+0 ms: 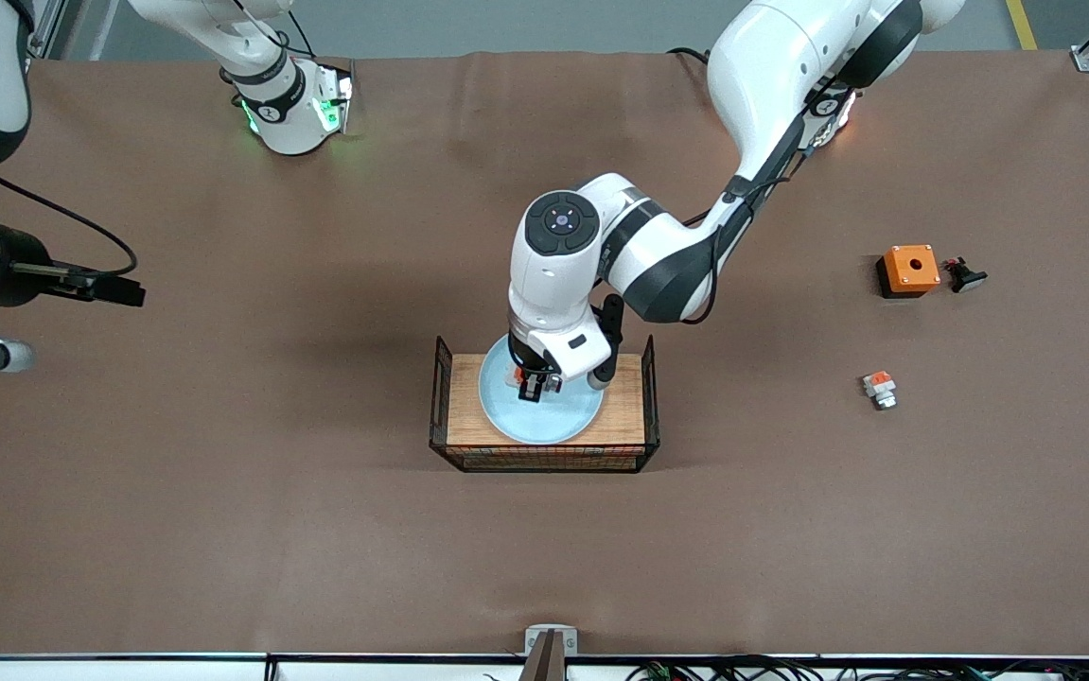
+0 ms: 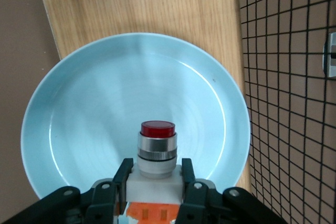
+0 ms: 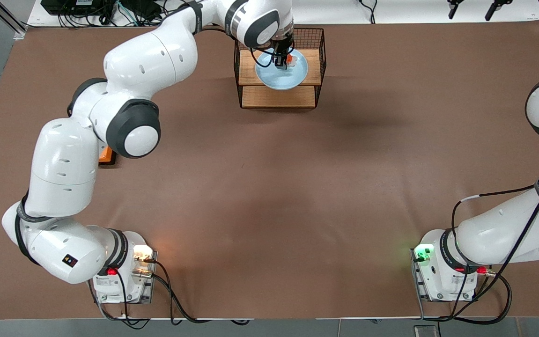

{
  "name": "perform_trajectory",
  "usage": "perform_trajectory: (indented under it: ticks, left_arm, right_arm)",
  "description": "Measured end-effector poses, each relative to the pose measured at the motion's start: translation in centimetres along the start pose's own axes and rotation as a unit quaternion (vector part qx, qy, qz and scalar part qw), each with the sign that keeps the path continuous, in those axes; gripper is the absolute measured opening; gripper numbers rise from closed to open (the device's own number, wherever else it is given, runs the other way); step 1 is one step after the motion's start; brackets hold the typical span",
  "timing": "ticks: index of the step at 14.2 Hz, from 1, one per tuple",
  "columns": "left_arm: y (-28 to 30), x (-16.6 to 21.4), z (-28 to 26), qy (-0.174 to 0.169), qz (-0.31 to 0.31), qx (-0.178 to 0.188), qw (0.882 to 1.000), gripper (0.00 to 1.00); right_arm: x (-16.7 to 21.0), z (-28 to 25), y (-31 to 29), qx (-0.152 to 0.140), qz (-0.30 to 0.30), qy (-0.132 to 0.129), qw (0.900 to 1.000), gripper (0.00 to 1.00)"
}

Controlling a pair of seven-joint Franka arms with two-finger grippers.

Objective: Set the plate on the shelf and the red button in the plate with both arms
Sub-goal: 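Lower the red button onto the plate with the left gripper while the right gripper withdraws, then open the left gripper and lift it away from the plate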

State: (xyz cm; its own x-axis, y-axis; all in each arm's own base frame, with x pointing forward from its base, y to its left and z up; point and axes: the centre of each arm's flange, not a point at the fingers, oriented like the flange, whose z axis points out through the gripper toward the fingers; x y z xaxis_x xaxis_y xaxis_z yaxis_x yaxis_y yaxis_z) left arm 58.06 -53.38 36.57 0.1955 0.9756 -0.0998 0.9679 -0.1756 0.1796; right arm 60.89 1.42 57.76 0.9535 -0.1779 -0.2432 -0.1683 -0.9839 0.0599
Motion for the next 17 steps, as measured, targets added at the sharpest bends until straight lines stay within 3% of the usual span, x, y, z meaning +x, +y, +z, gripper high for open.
perform_trajectory:
  ticks: [11, 12, 17]
  left_arm:
    - [0.2, 0.7, 1.8, 0.014, -0.002, 0.002, 1.000, 0.42]
    - [0.2, 0.7, 1.8, 0.014, -0.001, 0.002, 1.000, 0.47]
    - [0.9, 0.5, -0.1, 0.011, 0.004, -0.018, 1.000, 0.96]
  right_arm:
    - [0.5, 1.0, 1.5, -0.001, -0.046, -0.003, 0.999, 1.00]
    - [0.5, 1.2, 1.7, -0.001, -0.047, -0.005, 0.999, 1.00]
    - [0.1, 1.2, 1.7, 0.000, -0.050, 0.000, 0.999, 1.00]
